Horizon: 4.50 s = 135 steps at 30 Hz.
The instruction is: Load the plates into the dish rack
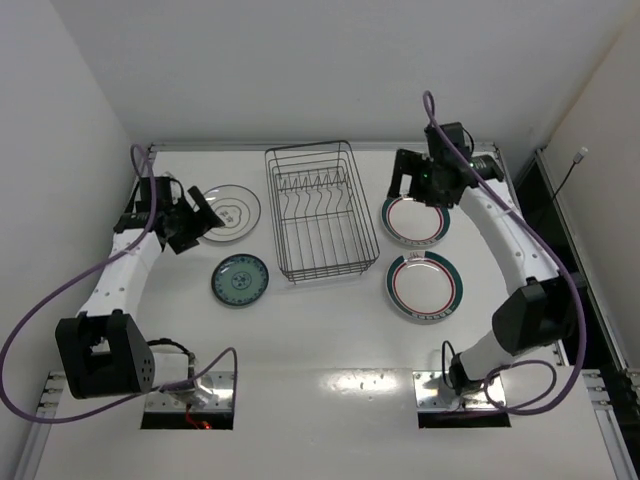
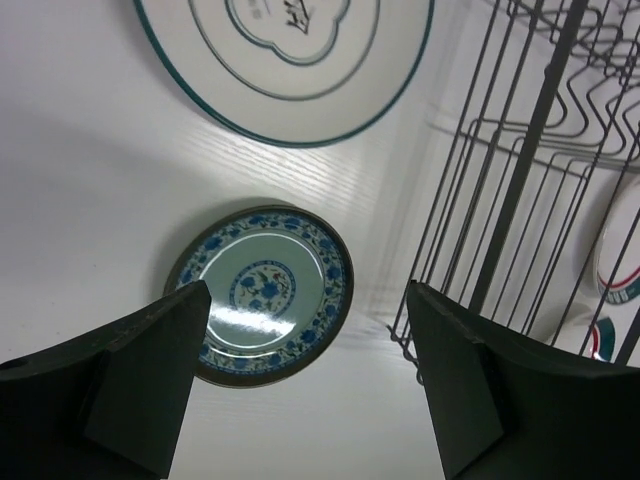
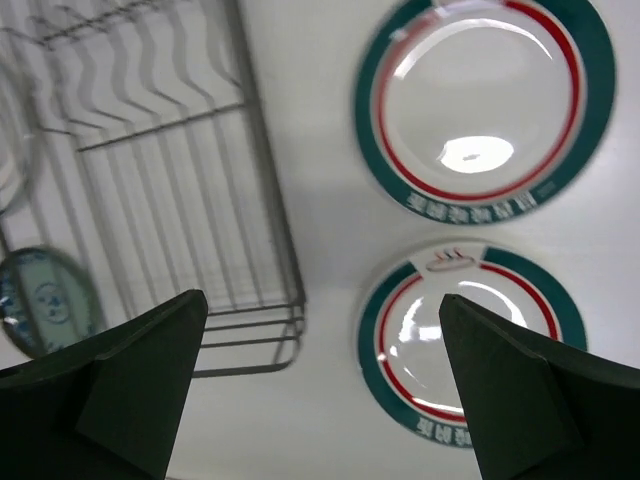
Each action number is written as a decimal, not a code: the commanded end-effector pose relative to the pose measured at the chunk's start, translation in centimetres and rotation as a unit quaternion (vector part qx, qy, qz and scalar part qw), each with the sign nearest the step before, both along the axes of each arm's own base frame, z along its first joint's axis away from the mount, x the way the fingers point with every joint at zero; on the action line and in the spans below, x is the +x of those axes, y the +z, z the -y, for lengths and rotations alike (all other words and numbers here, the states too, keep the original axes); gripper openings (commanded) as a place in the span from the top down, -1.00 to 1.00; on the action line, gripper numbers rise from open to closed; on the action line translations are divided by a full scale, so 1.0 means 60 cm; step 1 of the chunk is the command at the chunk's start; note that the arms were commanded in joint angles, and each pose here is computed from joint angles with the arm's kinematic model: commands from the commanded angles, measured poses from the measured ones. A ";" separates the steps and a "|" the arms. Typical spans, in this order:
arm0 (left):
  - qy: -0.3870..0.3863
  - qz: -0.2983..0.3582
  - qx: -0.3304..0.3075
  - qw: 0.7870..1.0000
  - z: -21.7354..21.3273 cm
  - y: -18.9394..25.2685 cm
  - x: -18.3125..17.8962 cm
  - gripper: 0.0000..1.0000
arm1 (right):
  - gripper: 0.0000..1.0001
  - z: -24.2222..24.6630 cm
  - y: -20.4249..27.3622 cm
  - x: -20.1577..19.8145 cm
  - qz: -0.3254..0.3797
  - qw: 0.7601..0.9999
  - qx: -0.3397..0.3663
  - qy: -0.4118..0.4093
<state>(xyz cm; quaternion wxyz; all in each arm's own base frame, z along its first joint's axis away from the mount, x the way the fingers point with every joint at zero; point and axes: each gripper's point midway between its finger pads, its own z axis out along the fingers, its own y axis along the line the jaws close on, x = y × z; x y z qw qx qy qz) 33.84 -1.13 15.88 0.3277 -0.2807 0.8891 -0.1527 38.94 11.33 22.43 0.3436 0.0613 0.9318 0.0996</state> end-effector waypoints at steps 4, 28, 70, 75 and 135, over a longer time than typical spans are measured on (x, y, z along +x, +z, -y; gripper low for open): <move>-0.062 0.028 -0.024 0.997 0.047 0.007 -0.013 -0.57 | -0.98 0.165 -0.117 -0.028 -0.067 0.987 0.091 -0.116; -0.102 0.029 -0.052 0.993 0.089 -0.006 -0.032 -0.57 | 0.17 0.234 -0.364 0.044 -0.177 0.933 0.290 -0.113; -0.110 0.009 -0.031 0.993 0.080 0.002 -0.041 -0.57 | 1.00 -0.049 0.103 0.159 0.191 0.951 -0.201 -0.136; -0.110 0.003 -0.032 0.993 0.080 0.003 -0.045 -0.57 | 1.00 -0.079 0.076 0.174 0.178 0.949 -0.227 -0.129; -0.135 0.028 -0.057 0.989 0.101 0.025 -0.049 -0.57 | -0.69 0.275 -0.325 -0.236 -0.248 0.933 0.147 -0.218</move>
